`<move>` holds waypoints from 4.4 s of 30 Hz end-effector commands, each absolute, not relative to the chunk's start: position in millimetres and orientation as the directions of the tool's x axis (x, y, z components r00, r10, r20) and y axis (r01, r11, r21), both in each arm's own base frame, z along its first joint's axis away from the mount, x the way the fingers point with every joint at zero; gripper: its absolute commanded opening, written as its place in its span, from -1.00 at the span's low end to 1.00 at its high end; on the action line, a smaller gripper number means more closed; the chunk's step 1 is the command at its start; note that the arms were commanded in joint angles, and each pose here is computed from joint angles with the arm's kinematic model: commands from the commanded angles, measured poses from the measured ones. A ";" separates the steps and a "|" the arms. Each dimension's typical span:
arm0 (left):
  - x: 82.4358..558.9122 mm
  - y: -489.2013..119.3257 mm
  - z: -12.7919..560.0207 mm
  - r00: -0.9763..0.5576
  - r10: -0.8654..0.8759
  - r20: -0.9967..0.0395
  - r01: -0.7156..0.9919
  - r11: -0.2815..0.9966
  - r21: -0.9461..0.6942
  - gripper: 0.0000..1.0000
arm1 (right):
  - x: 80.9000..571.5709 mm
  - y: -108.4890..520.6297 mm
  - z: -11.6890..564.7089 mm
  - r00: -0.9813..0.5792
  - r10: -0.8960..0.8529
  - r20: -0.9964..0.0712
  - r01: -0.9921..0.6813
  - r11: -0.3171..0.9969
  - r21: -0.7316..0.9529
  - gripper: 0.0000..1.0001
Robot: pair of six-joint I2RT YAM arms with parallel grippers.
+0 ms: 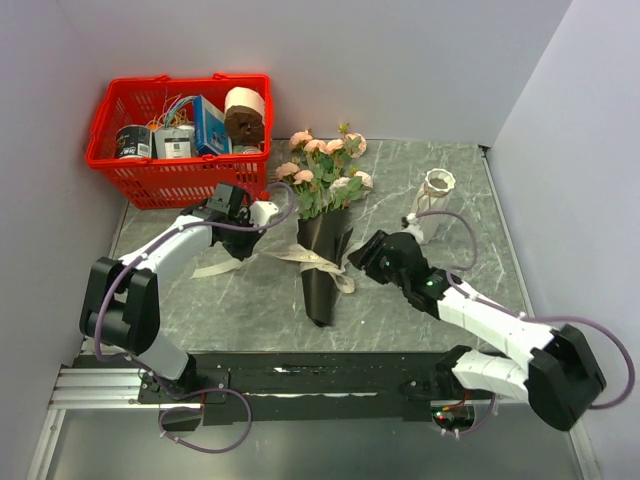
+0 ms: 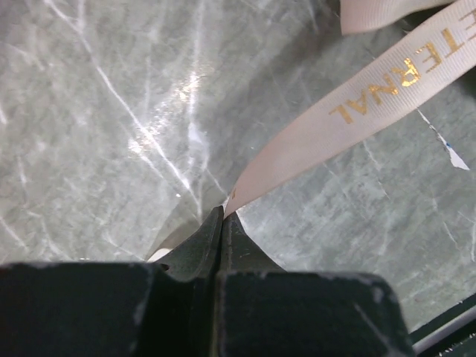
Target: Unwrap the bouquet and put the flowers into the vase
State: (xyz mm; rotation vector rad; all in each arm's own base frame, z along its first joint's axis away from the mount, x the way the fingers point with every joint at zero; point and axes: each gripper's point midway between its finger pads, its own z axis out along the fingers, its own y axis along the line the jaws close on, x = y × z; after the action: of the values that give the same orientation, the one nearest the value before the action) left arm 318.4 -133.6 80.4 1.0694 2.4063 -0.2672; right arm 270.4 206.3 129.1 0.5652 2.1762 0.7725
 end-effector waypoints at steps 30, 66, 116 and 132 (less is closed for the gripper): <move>302.8 -148.0 72.2 -0.556 0.661 -0.505 0.770 0.638 -0.013 -0.98 | 264.2 253.8 88.3 -0.737 0.495 -0.460 0.046 0.715 0.697 0.05; 292.5 -163.7 69.3 -0.529 0.695 -0.488 0.799 0.601 -0.011 -0.98 | 276.0 253.1 98.4 -0.755 0.566 -0.331 0.060 0.562 0.825 0.04; 323.4 -119.3 96.9 -0.642 0.540 -0.545 0.647 0.763 -0.006 -0.98 | 270.1 177.3 139.2 -0.558 0.606 -0.567 0.060 0.711 0.701 -0.74; 337.1 96.7 163.5 -0.748 0.184 -0.638 0.151 0.983 0.107 -0.98 | 245.6 9.4 184.4 -0.235 0.596 -0.768 0.422 0.774 0.472 -0.87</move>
State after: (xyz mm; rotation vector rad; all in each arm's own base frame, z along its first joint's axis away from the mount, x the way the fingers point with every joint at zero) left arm 342.8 71.6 149.7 0.2847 2.4388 0.0187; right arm 259.3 47.6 177.8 0.7353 1.8794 0.3903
